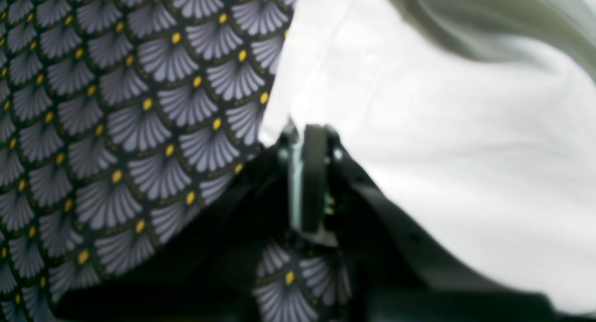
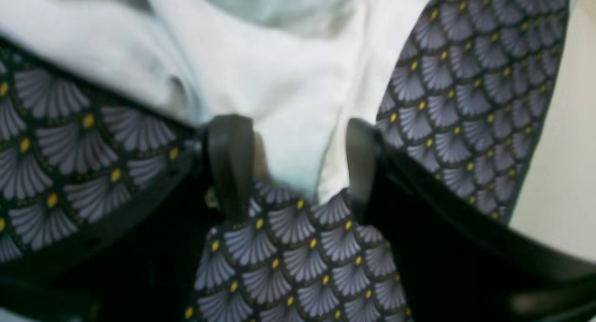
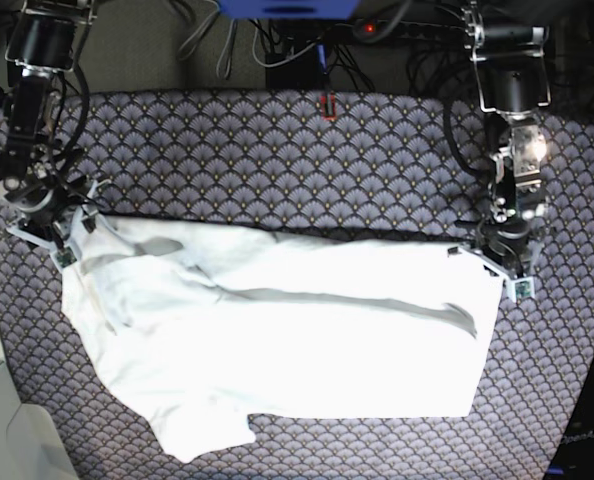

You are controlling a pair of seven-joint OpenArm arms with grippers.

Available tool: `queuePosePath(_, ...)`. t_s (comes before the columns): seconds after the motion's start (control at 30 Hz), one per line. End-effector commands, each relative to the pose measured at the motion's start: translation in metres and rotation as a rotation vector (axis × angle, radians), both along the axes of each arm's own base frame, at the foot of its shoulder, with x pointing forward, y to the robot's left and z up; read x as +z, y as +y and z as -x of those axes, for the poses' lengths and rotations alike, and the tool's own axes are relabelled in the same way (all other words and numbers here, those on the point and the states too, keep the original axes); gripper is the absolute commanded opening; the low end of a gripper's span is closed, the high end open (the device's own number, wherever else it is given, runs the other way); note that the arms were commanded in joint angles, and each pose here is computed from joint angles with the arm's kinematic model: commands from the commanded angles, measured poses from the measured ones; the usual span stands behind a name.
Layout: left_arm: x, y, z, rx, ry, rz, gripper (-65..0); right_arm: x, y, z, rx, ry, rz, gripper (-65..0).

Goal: Fold the T-shirt properly
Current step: 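Regrasp the folded edge with both grippers and pull it back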

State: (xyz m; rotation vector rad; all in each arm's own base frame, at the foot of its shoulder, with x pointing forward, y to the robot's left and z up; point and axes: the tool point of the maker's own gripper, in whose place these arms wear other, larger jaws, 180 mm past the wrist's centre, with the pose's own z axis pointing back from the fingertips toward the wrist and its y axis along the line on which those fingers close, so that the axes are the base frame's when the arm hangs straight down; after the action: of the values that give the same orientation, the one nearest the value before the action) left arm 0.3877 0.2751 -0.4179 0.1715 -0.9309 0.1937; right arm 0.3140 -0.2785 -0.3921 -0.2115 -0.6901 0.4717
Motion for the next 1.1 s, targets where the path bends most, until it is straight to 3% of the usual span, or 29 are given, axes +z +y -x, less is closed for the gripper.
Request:
queuePosePath(0.0, 0.016, 0.009, -0.009, 0.005, -0.041, -0.033, -62.4, 0.019, -0.006, -0.016, 0.004, -0.07, 0.005, -33.0)
queuePosePath(0.4, 0.015, 0.009, -0.009, 0.005, -0.04, -0.033, -62.4, 0.017, -0.017, -0.011, 0.001, -0.052, 0.028, -33.4)
queuePosePath(0.73, 0.016, 0.016, -0.007, 0.008, -0.032, -0.047, -62.4, -0.022, -0.027, 0.008, -0.034, 0.065, -0.005, -50.9)
queuePosePath(0.87, 0.014, 0.015, -0.001, 0.003, -0.028, -0.052, -62.5, -0.018, -0.025, 0.013, -0.021, 0.055, 0.007, -65.0)
queuePosePath(1.07, 0.025, 0.013, 0.01, -0.013, -0.057, -0.073, -62.5, 0.006, -0.018, 0.018, 0.021, -0.001, 0.059, -65.0)
